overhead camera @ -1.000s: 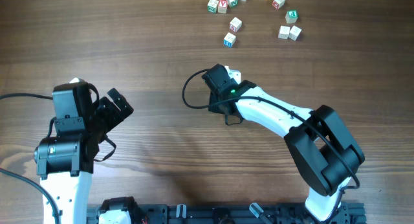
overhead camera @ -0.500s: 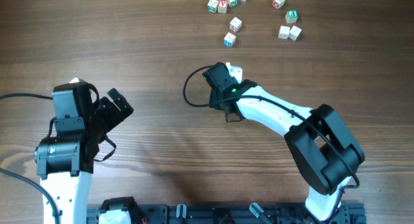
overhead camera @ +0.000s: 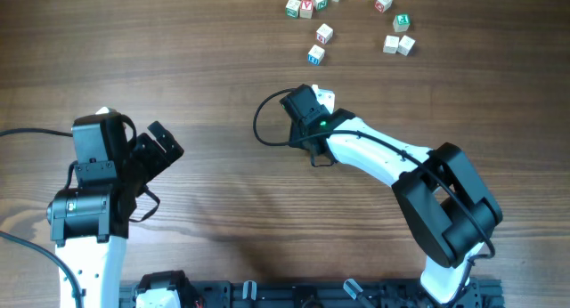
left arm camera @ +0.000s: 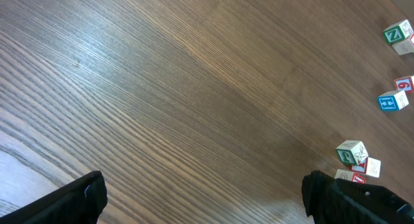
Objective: Form a circle
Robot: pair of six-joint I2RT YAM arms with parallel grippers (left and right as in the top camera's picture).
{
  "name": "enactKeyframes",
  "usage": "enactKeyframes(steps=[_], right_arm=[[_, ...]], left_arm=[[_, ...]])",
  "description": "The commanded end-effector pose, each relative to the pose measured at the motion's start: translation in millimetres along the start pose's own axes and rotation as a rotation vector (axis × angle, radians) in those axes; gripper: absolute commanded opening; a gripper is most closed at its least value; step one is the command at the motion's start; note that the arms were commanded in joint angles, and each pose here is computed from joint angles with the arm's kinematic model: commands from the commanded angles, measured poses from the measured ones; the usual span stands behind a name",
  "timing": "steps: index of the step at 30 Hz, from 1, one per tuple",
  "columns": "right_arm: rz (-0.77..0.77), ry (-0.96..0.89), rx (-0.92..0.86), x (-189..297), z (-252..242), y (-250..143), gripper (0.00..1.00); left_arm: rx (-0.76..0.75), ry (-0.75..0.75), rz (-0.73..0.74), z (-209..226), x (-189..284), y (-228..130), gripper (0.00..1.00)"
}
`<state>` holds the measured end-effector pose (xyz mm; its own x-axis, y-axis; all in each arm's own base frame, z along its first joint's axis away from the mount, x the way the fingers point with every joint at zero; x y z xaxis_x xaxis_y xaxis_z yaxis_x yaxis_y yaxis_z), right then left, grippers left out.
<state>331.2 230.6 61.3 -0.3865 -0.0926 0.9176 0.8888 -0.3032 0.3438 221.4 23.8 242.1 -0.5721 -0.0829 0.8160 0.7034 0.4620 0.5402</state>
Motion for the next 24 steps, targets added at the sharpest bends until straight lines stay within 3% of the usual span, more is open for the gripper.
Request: enactKeyframes(steps=[1, 3, 5, 13, 17, 24], right_arm=[[-0.002, -0.015, 0.004, -4.9, -0.8, 0.5, 0.40], [-0.002, -0.015, 0.004, -4.9, -0.9, 0.6, 0.30], [-0.002, -0.015, 0.004, -4.9, -0.9, 0.6, 0.27], [0.000, -0.020, -0.003, -4.9, -1.7, 0.1, 0.26], [0.030, -0.035, -0.015, -2.2, -5.1, -3.9, 0.42], [-0.102, -0.057, -0.079, 25.7, -7.8, 16.7, 0.45]], left_arm=[[0.011, 0.015, -0.005, 2.5, -0.9, 0.7, 1.00], [0.011, 0.015, -0.005, 2.5, -0.9, 0.7, 1.00], [0.011, 0.015, -0.005, 2.5, -0.9, 0.7, 1.00], [0.011, 0.015, -0.005, 2.5, -0.9, 0.7, 1.00], [0.011, 0.015, -0.005, 2.5, -0.9, 0.7, 1.00], [0.011, 0.015, -0.005, 2.5, -0.9, 0.7, 1.00]])
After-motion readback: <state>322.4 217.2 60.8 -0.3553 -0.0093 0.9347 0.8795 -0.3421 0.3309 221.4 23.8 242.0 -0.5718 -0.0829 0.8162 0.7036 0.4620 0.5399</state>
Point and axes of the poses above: each gripper's point midway between its finger pads, its own x axis back along the fingers, its own z axis along the line the jaws close on, y = z × x, the point moved 6 cm from there along x, back along the fingers, and after that the axes turned 9 degrees about -x, right-handed, at the moved point
